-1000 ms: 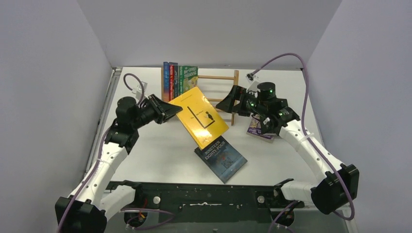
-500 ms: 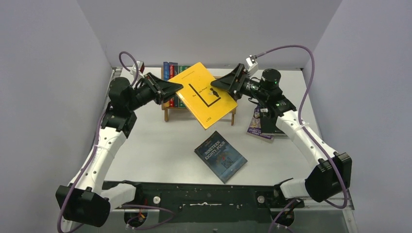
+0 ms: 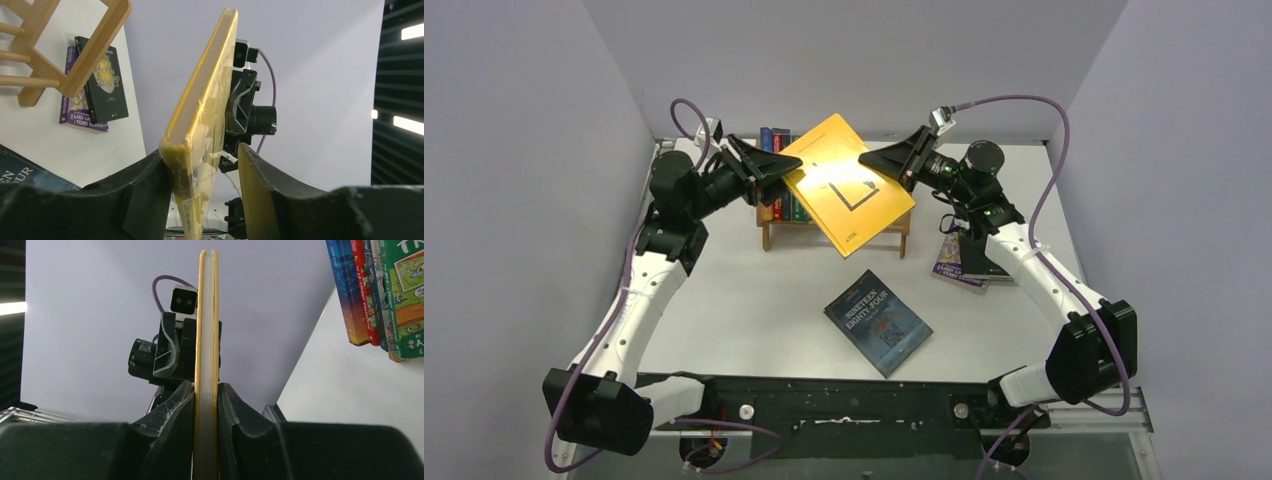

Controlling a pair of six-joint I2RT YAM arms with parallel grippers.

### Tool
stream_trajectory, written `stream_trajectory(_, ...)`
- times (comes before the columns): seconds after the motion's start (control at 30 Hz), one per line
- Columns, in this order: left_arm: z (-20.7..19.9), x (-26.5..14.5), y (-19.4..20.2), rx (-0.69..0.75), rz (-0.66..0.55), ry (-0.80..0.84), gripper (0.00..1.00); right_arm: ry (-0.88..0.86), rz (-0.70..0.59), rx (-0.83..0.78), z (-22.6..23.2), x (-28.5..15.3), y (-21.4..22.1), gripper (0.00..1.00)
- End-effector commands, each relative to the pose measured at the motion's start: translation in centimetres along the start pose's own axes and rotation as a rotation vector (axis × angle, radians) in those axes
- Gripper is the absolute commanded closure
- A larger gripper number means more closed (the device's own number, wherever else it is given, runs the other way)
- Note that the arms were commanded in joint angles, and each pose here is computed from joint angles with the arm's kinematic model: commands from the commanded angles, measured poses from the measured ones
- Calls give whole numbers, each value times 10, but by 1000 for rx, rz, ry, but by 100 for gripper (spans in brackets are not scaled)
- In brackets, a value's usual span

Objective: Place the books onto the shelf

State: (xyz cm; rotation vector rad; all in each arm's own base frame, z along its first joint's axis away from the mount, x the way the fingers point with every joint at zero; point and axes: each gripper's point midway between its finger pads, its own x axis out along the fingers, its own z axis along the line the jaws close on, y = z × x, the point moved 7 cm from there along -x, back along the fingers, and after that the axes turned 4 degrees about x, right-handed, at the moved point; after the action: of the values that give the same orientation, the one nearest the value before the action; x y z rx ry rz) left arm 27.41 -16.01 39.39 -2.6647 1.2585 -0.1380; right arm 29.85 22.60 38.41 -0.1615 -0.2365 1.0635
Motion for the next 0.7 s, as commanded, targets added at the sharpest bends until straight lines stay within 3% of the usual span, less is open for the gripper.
stream_trajectory(0.0,-28,-1,2,66,-6,100,53,-128,-79,-83,36,-2,-7,100)
stream_trajectory(0.27,-20,17,31,61,27,81,54,-108,-169,-87,34,-4,-13,100)
stream_trajectory(0.37,-16,20,36,73,19,75,63,-90,-174,-89,30,-4,-13,99)
stream_trajectory(0.47,-13,19,37,92,6,70,83,-69,-175,-95,25,-6,-12,94)
stream_trajectory(0.53,-11,18,35,116,-6,59,100,-46,-178,-106,20,-8,-12,83)
stream_trajectory(0.67,-7,11,23,203,-50,6,100,76,-222,-142,8,-29,-22,46)
